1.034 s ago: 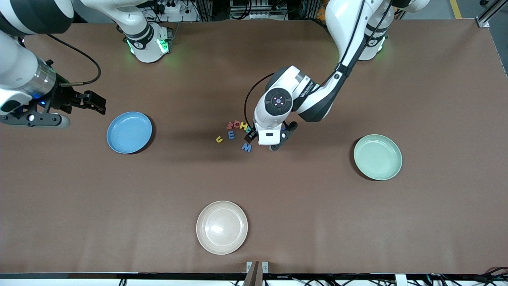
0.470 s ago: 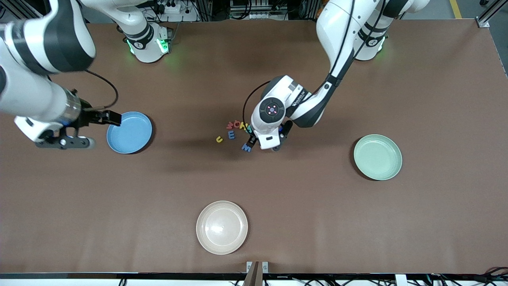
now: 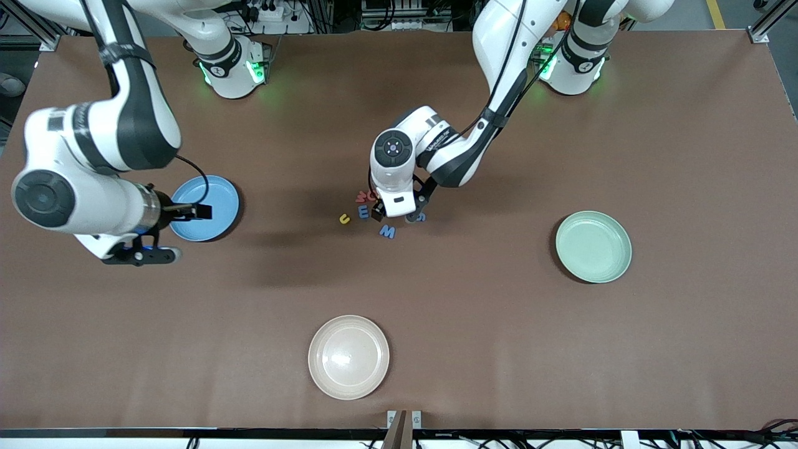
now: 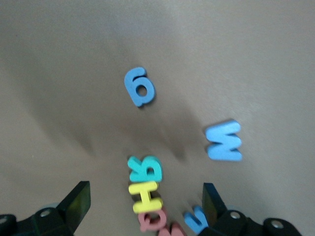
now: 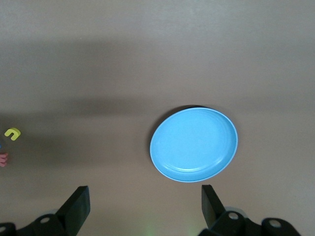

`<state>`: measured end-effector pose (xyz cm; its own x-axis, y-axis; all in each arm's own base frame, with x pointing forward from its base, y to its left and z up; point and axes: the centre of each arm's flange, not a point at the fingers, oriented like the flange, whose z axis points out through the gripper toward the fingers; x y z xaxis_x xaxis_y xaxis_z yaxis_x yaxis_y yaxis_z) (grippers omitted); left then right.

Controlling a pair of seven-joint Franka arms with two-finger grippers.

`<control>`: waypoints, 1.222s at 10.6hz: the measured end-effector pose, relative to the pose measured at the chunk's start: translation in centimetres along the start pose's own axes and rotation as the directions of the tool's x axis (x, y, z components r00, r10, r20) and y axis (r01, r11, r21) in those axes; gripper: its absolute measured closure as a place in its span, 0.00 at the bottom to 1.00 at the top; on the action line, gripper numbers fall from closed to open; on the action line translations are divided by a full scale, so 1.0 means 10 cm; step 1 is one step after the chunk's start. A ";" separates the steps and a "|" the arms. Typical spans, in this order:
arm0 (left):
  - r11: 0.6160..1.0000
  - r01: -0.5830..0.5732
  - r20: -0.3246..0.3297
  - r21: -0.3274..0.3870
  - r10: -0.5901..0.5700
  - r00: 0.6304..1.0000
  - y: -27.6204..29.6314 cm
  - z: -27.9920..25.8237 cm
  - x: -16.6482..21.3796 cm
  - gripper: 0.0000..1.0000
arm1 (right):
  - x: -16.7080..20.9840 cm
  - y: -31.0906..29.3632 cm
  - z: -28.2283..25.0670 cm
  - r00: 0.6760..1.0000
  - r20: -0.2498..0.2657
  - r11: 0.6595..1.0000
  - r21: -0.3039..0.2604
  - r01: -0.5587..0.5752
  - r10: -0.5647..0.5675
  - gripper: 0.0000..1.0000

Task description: Sort upper and lower case letters into plates

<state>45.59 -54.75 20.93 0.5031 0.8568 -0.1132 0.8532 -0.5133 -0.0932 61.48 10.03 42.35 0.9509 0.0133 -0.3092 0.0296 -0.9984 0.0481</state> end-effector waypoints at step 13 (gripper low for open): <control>1.000 -0.002 -0.011 -0.010 0.002 1.000 0.02 0.42 0.05 0.00 | 0.18 -0.37 0.55 0.996 0.089 0.992 0.128 0.011 -0.023 0.00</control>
<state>45.46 -54.67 16.69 0.5065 0.8561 -0.1028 0.8533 -0.5148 -0.0830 61.37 13.47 36.41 0.9187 0.0308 -0.3936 0.0002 -0.9970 -0.0776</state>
